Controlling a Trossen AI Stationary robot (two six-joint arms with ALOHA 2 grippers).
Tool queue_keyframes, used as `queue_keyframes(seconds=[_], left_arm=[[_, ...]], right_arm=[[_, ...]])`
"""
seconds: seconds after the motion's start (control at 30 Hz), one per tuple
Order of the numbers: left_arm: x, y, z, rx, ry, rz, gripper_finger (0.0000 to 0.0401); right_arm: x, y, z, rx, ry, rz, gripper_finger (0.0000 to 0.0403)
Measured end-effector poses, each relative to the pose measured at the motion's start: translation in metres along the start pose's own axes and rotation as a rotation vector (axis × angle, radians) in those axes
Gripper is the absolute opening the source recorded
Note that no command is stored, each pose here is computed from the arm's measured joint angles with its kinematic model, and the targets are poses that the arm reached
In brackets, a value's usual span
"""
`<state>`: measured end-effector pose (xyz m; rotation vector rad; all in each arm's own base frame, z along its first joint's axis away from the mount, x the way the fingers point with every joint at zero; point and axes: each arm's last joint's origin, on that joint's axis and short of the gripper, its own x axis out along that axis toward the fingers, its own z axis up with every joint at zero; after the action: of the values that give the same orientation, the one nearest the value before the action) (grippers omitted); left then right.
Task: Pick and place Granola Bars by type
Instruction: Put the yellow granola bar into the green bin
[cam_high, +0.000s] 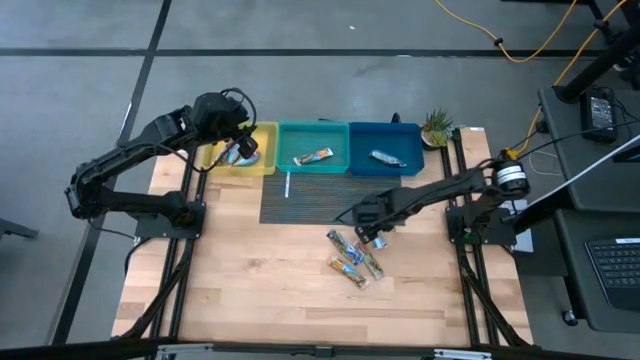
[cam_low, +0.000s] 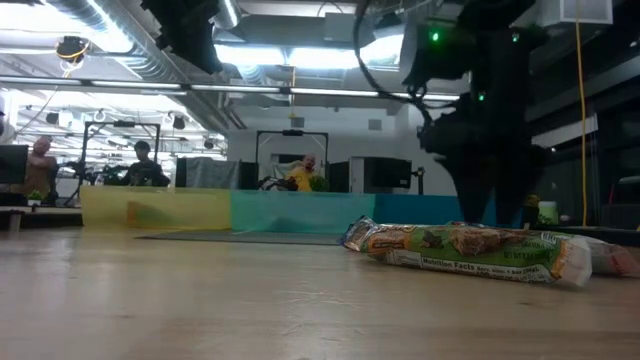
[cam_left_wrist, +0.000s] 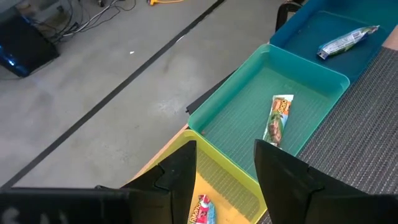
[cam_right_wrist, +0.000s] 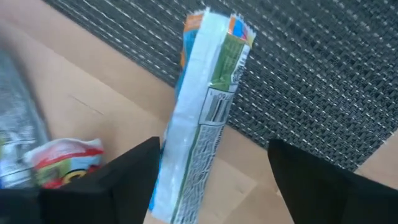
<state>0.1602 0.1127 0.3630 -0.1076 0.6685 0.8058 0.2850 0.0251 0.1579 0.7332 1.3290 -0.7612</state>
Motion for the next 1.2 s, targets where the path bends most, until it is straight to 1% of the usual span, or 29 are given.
queue_keyframes(seconds=[0.2,0.37,0.63,0.8,0.93,1.0,1.07,1.2], left_arm=[[0.000,-0.001,0.000,-0.012,-0.002,-0.028,0.0152],[0.000,-0.001,0.000,-0.033,-0.003,-0.028,0.0152],[0.000,-0.001,0.001,-0.040,-0.007,-0.027,0.0152],[0.000,-0.001,0.001,-0.039,-0.006,-0.021,0.0152],[0.000,-0.001,0.001,-0.039,-0.006,-0.021,0.0152],[0.000,-0.001,0.001,-0.039,-0.006,-0.021,0.0152],[0.000,-0.001,0.001,-0.039,-0.006,-0.021,0.0152],[0.000,-0.002,0.001,-0.039,-0.005,-0.061,0.0152]], right_arm=[[0.011,0.002,0.000,-0.058,0.014,-0.024,0.0267],[0.011,0.004,0.002,-0.081,-0.002,-0.008,0.0225],[0.011,0.009,0.004,-0.127,-0.033,0.045,0.0124],[0.010,0.010,0.004,-0.133,-0.014,0.062,0.0054],[0.007,0.012,0.005,-0.160,0.004,0.080,0.0010],[0.002,0.015,0.006,-0.180,0.004,0.082,0.0006],[-0.008,0.018,0.009,-0.194,-0.009,0.097,0.0012],[-0.041,0.019,0.015,-0.221,-0.111,0.106,0.0020]])
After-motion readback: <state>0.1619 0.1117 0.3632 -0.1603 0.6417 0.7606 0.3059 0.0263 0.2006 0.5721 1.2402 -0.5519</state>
